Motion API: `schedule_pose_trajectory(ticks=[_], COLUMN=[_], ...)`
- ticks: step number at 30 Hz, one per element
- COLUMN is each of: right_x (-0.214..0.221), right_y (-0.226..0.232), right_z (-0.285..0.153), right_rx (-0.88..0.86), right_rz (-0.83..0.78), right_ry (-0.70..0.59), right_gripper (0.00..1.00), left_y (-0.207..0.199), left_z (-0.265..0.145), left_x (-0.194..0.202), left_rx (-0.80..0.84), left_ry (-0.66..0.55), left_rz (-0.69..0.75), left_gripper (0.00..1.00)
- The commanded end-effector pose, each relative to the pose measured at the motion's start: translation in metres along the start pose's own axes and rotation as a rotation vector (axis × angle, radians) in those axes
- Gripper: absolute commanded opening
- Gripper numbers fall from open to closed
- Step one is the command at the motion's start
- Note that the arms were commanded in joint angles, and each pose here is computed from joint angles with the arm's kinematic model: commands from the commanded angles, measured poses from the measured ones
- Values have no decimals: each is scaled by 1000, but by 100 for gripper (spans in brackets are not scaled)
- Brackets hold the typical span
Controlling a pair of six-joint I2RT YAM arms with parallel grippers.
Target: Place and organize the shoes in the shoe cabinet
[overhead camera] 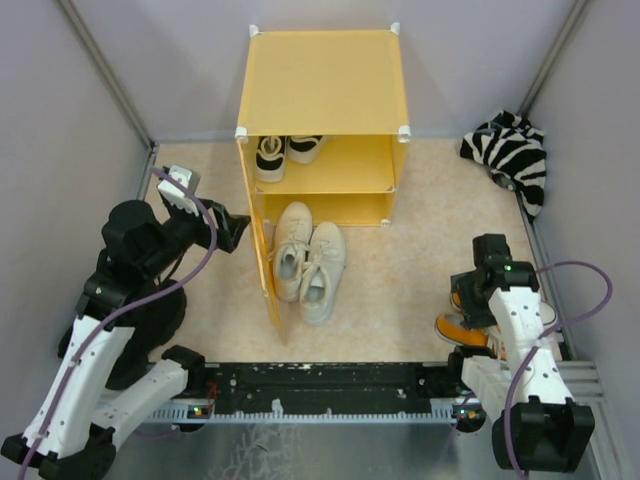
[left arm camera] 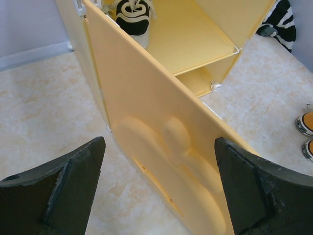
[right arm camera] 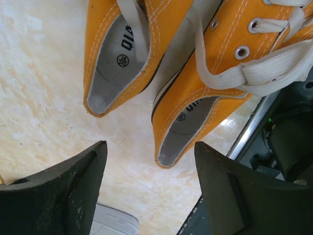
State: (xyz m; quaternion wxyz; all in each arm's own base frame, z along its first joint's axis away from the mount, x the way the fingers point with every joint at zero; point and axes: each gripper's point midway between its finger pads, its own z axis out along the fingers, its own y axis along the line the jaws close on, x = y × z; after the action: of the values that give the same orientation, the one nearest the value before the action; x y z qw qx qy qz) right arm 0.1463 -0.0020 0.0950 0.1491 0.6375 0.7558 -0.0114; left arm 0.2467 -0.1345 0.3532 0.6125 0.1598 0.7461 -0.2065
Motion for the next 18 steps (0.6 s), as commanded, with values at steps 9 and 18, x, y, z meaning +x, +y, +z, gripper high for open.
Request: schedule_pose_trajectory(ticks=[9,18], right_x=[-19,-13], right_y=[2,0], right_z=[-3,39], right_rx=[-37,14], right_rz=[81,88], right_ry=[-81,-71], right_gripper=[69,66], left_y=[-4,-2], left_z=[-2,-6], left_x=[-3,-3], left_rx=[18,4], left_ry=[-27,-24], left_rz=[13,20], left_gripper=[99,100])
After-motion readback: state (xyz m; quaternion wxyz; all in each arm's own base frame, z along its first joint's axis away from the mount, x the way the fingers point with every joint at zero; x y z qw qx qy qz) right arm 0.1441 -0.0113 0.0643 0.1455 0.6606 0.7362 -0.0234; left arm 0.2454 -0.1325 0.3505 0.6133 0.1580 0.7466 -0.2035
